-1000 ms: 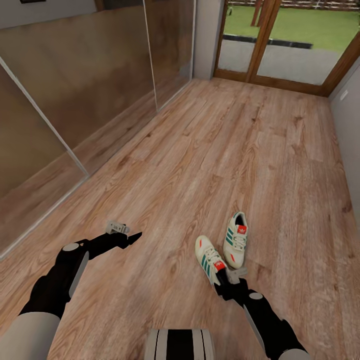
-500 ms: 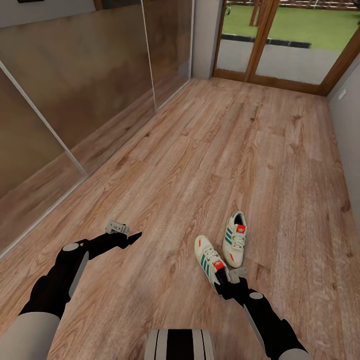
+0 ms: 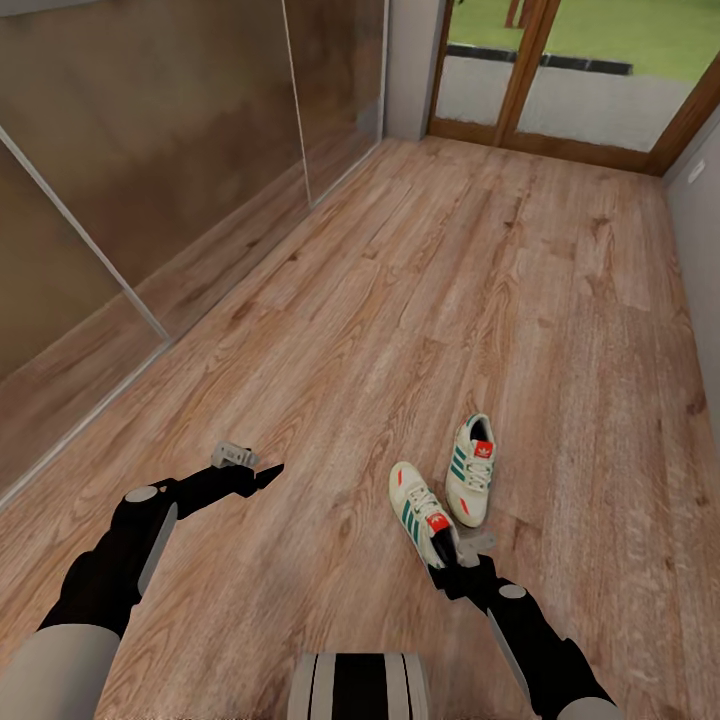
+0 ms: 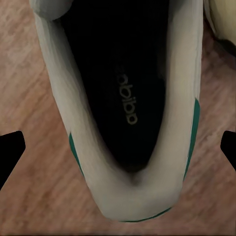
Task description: Pick up the two gym shoes and the two sandals from the corridor floor and place them onto the hallstand (shoe rack) in the corridor, making sure they are on the rack and not on the floor. Arrange them so the two gym shoes are next to each other and the two sandals are next to each other.
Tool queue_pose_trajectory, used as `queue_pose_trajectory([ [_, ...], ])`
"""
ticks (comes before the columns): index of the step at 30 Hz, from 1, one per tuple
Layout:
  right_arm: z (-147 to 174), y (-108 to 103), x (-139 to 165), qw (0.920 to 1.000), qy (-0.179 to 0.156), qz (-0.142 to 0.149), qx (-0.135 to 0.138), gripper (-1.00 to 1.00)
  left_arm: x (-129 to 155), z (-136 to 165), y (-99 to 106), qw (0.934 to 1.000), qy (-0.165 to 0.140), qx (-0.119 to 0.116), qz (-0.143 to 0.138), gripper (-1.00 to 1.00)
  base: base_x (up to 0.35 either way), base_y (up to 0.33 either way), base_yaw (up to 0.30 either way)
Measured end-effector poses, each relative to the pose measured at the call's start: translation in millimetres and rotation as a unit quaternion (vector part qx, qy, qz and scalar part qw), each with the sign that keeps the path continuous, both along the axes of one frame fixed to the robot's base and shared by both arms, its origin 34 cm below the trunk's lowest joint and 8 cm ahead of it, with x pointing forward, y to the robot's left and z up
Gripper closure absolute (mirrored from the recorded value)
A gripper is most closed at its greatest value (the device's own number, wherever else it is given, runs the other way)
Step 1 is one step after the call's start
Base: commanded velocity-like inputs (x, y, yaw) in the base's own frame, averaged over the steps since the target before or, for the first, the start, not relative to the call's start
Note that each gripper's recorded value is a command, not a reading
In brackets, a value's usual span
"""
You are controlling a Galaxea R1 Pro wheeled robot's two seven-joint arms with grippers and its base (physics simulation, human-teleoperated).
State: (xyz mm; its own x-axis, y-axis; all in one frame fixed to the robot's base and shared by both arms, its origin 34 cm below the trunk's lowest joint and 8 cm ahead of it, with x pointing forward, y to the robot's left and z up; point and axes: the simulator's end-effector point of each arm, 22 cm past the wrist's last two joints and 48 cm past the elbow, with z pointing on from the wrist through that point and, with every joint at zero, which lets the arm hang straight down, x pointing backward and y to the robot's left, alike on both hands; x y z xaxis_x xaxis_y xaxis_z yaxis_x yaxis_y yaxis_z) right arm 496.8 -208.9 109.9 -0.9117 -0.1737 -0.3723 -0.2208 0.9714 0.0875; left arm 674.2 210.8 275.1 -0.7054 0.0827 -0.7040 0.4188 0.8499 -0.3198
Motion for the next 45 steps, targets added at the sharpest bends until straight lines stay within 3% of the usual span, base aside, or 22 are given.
queue_pose_trajectory([
  [45, -6.4, -1.9, -6.6, 1.0, 0.008, -0.001, -0.002, -1.0, -2.4, -7.1, -0.8, 1.0, 0.003, -0.001, -0.001, -1.0, 0.015, 0.0, 0.0],
])
